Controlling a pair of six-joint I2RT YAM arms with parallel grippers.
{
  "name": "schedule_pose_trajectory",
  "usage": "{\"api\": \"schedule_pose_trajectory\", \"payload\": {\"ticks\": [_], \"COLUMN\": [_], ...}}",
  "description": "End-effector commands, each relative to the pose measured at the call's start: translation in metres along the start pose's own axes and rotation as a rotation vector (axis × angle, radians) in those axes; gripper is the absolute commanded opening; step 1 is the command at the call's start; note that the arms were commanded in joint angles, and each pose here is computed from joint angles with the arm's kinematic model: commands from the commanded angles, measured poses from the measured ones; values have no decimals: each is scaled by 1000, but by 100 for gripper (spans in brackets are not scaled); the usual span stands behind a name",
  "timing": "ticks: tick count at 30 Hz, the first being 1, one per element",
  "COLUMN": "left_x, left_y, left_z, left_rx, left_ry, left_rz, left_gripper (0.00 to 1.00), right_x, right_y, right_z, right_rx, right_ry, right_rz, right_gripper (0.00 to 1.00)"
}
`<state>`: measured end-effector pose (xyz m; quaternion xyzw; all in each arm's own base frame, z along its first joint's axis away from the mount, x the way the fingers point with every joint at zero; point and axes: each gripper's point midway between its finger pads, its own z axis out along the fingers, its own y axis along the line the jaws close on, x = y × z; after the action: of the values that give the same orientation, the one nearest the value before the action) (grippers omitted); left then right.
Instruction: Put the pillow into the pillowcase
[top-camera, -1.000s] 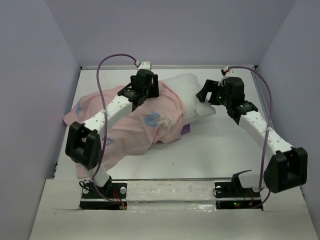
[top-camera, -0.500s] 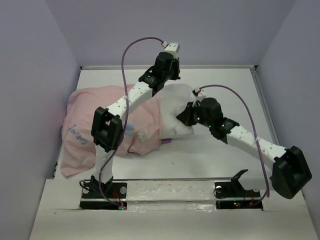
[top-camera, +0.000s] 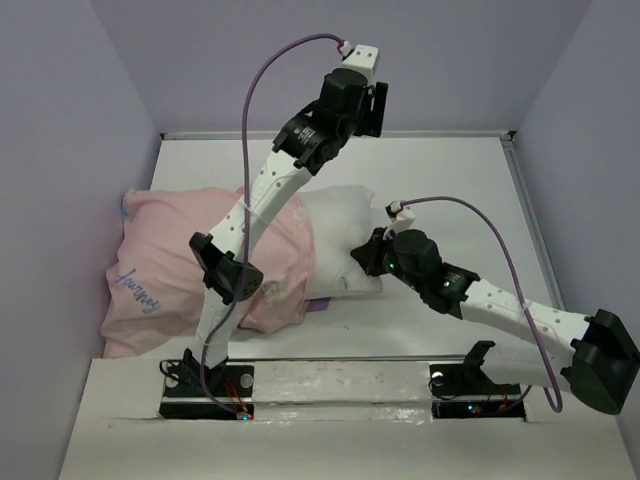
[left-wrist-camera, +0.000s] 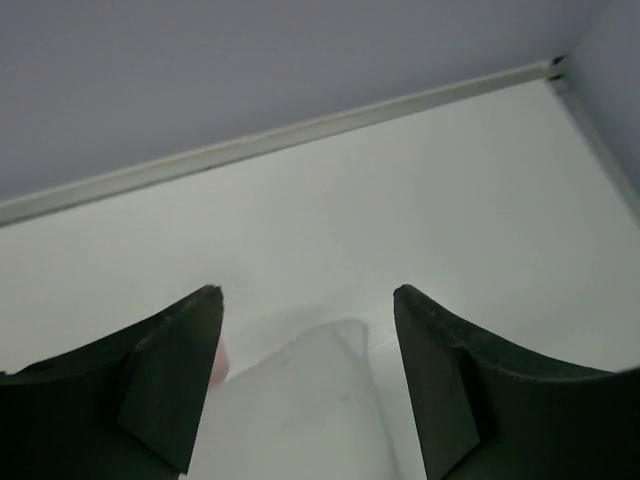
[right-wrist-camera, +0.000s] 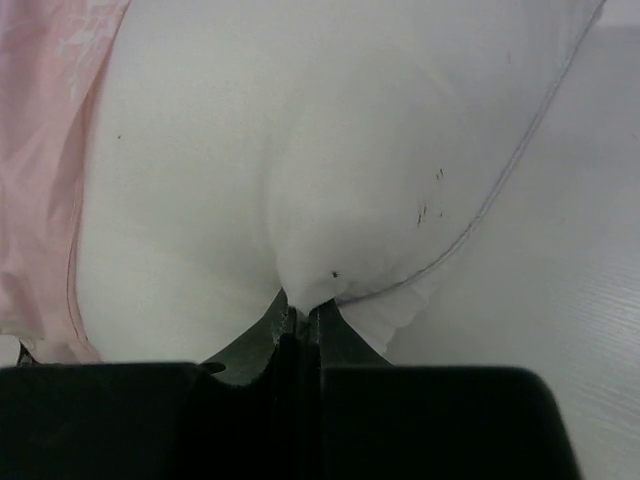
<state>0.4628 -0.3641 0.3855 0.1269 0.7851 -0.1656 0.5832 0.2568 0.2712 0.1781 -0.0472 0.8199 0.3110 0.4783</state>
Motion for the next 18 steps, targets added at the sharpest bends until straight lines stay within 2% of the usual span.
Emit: {"api": "schedule_pose_trajectory", "payload": {"ticks": [1, 2, 3, 5, 6, 7, 8, 10, 13, 14, 15, 16, 17, 18], "left_x": [62, 97, 96, 121, 155, 157, 177, 182, 194, 202, 212, 227, 219, 238], "left_y": [82, 90, 99, 115, 123, 134, 138, 141, 145, 140, 123, 119, 107, 89], "left_z": [-61, -54, -61, -64, -64, -72, -77, -85, -89, -85, -73, -60, -42, -22], "left_rx": [-324, -341, -309, -301, -295, -301, -299, -296, -303, -279, -185, -164, -123, -42], "left_ry": [228, 279, 281, 341, 408, 412, 447, 454, 476, 485, 491, 516, 474, 516], "left_rz": [155, 181, 145, 96, 99, 79, 73, 59, 54, 51, 23, 10, -15, -54], "left_gripper": [82, 82, 82, 82, 87, 90, 92, 98, 99, 99, 98, 92, 82, 48], "right_x": [-29, -37, -42, -55, -61, -75, -83, -93, -104, -104, -102, -102, -99, -95], "right_y": [-25, -39, -50, -68, -73, -88, -90, -90, -88, -86, -84, -81, -75, -71], "right_z": [3, 3, 4, 4, 2, -4, -7, -11, -14, -14, -14, -15, -16, -17], "right_rx": [120, 158, 184, 213, 214, 246, 249, 252, 250, 244, 229, 214, 175, 148], "right_ry": [-109, -131, -141, -161, -169, -207, -223, -243, -256, -255, -248, -247, -243, -237], "right_rz": [-21, -6, 7, 34, 47, 59, 58, 46, 30, 32, 36, 45, 45, 45], "right_gripper": [0, 0, 0, 0, 0, 0, 0, 0, 0, 0, 0, 0, 0, 0]}}
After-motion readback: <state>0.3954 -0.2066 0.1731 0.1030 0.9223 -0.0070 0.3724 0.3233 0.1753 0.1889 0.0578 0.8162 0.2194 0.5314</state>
